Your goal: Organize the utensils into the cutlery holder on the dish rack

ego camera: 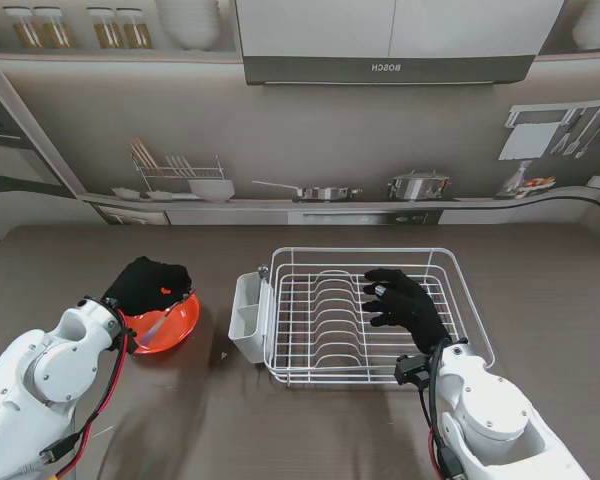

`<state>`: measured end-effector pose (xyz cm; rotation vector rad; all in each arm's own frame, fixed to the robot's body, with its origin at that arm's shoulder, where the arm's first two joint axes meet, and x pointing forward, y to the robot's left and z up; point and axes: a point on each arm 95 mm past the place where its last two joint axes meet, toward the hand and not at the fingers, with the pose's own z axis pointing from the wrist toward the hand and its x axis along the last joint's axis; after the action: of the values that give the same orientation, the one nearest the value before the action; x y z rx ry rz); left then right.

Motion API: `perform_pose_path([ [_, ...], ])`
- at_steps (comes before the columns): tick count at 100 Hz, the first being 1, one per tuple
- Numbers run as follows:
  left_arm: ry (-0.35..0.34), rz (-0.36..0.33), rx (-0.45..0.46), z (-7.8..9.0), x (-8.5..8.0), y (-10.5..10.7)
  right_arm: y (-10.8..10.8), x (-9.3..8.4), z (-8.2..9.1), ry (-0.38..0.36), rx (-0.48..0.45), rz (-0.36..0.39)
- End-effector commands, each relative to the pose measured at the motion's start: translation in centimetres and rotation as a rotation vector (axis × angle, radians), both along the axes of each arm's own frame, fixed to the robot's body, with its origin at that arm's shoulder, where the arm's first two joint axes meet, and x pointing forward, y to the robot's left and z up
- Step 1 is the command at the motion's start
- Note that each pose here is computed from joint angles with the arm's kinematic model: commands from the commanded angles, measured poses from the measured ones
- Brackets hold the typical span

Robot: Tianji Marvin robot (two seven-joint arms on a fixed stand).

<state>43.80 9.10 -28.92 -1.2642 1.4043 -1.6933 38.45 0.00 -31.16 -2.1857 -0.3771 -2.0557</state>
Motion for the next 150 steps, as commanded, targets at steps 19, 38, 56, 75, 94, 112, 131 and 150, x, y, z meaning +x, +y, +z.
perform_pose_path([
  [19,-0.014,-0.014,-0.029,1.3,0.1,-0.6,0.4,-0.2,-0.2,0.010,0.007,0.020],
  [38,-0.040,-0.020,-0.060,2.8,0.3,-1.3,0.5,-0.2,-0.2,0.012,0.007,0.020],
  [56,-0.040,-0.046,-0.188,3.9,1.0,-2.9,0.5,-0.2,-0.2,0.013,0.008,0.022],
  [75,-0.027,-0.088,-0.270,4.4,1.9,-4.8,0.5,-0.2,-0.3,0.012,0.007,0.021],
  [94,-0.026,-0.131,-0.340,4.7,2.8,-6.8,0.4,-0.1,-0.2,0.010,0.007,0.017],
  [112,-0.023,-0.163,-0.417,4.9,3.4,-8.6,0.3,-0.1,-0.2,0.009,0.006,0.016],
  [131,-0.010,-0.183,-0.507,4.6,3.6,-10.3,0.3,0.0,-0.2,0.010,0.007,0.013],
  [150,0.015,-0.192,-0.532,3.5,3.6,-11.1,0.2,0.1,-0.1,0.006,0.007,0.010],
])
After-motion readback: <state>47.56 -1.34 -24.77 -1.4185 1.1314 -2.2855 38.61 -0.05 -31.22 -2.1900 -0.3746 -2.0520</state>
